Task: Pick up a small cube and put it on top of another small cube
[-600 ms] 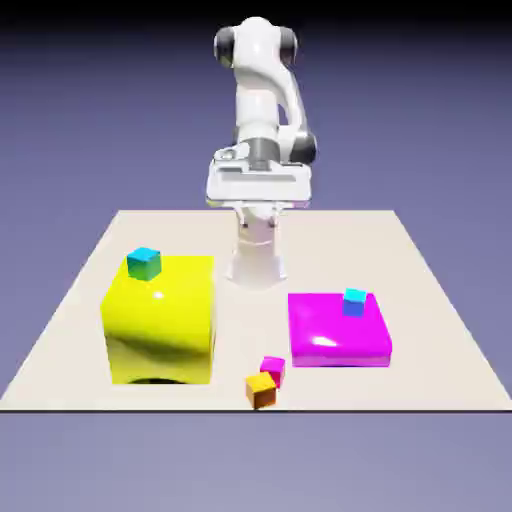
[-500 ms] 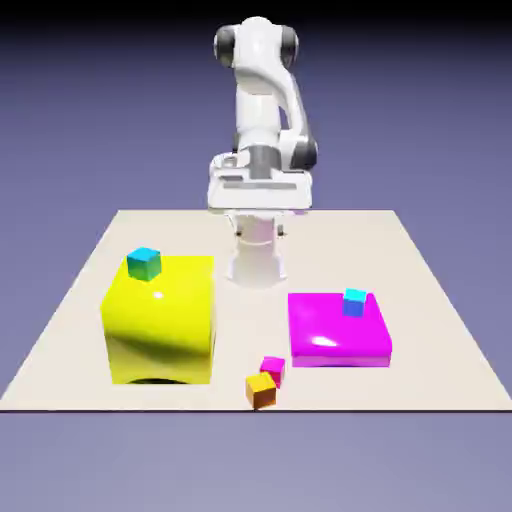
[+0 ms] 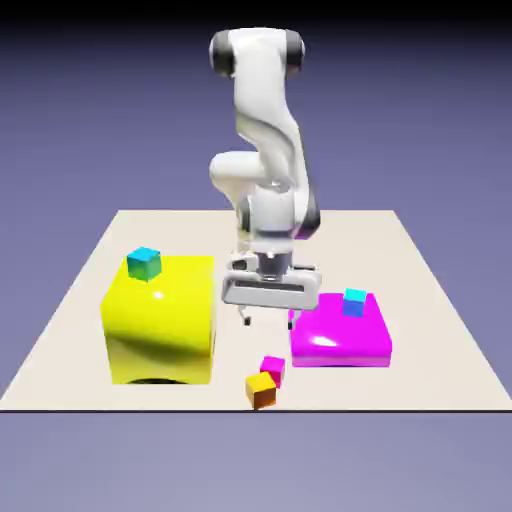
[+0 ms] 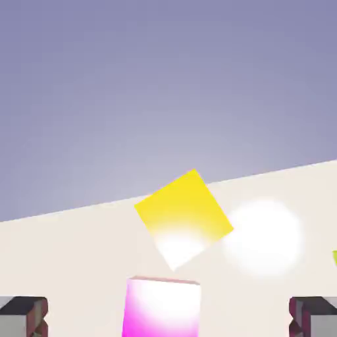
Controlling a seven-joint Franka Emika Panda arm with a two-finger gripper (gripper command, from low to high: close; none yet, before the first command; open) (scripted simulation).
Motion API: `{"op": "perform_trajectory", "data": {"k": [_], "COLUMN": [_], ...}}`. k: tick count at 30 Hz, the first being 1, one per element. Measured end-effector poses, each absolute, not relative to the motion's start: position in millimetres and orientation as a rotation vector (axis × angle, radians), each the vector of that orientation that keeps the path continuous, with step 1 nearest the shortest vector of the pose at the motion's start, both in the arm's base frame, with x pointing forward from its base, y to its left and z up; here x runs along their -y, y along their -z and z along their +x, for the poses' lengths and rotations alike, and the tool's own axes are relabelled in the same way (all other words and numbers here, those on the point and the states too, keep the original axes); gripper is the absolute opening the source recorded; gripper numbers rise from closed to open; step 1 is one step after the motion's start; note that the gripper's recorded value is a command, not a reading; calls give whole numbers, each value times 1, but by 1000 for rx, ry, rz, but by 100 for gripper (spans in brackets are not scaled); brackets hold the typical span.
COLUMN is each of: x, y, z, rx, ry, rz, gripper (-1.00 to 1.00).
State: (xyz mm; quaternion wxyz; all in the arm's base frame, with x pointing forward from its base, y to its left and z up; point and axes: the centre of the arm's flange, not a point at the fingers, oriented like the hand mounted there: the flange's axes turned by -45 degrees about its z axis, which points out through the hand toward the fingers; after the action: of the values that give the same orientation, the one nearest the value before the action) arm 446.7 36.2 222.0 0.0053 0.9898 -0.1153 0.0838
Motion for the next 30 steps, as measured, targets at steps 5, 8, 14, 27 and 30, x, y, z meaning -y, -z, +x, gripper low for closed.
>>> {"op": "perform_trajectory", "data": {"k": [5, 8, 14, 27, 30], "x": [-41, -41, -40, -23, 40], "y": [-182, -149, -134, -291, -329], "z": [446, 449, 449, 455, 453], "rx": [418, 420, 418, 489, 842], "ry": [-153, -153, -154, -335, -311], "rz": [3099, 3101, 3099, 2944, 2828], "gripper": [0, 0, -100, -100, -100]}}
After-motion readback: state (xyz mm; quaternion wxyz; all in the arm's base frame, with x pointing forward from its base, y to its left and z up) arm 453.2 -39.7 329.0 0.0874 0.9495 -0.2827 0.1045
